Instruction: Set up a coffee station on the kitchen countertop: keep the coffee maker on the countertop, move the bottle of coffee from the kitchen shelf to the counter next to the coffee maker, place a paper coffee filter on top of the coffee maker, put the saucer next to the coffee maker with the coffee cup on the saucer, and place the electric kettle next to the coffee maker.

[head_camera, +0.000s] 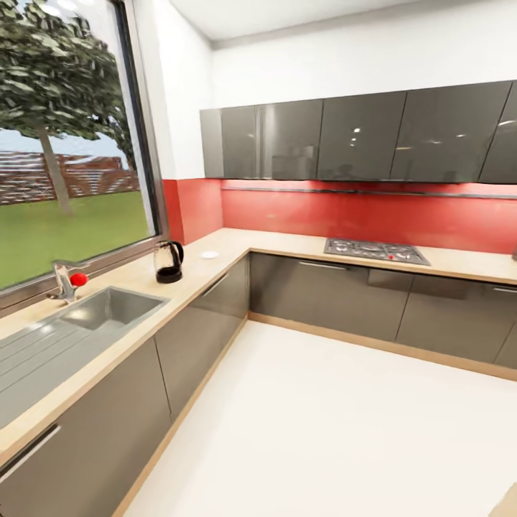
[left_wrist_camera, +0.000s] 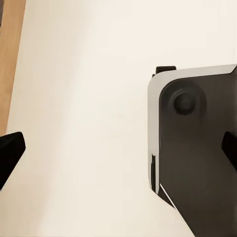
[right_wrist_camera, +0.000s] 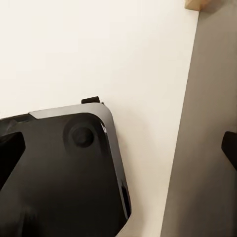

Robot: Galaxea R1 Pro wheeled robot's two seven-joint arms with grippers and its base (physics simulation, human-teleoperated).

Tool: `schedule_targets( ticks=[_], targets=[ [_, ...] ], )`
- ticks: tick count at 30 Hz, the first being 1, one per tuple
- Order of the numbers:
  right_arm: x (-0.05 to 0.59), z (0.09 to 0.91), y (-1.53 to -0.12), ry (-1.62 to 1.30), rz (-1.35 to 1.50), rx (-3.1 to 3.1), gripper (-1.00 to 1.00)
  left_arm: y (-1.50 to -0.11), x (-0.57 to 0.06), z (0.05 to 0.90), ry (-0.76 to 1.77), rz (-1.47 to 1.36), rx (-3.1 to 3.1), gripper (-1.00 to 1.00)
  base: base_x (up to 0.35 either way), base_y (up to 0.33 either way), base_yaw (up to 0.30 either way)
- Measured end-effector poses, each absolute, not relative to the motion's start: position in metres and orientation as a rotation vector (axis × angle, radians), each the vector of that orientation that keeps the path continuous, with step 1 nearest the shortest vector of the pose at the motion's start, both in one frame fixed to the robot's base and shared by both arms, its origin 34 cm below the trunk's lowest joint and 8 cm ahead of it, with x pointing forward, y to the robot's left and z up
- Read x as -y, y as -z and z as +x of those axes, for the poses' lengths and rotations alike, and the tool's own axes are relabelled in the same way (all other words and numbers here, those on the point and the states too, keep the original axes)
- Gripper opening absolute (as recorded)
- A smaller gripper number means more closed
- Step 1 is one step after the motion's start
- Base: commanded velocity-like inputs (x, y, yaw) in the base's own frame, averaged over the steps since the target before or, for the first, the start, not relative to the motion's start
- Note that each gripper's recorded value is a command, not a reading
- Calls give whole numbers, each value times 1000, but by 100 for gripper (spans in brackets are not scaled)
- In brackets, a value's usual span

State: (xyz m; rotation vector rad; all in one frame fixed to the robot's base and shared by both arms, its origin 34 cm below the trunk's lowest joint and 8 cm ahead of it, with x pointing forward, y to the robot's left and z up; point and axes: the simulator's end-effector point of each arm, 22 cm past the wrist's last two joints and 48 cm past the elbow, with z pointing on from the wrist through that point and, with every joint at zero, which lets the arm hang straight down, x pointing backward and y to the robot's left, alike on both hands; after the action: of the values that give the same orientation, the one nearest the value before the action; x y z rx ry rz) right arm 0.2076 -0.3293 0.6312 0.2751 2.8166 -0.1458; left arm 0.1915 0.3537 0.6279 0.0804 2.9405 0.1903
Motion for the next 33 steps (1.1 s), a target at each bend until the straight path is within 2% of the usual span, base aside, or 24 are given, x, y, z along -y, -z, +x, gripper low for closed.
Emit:
schedule_targets(
  ticks=[33],
  targets=[
    [332, 208, -632, 156, 293, -2812, 100, -629, -354, 194, -191, 63, -2929, 100, 334, -19, 0]
  ],
)
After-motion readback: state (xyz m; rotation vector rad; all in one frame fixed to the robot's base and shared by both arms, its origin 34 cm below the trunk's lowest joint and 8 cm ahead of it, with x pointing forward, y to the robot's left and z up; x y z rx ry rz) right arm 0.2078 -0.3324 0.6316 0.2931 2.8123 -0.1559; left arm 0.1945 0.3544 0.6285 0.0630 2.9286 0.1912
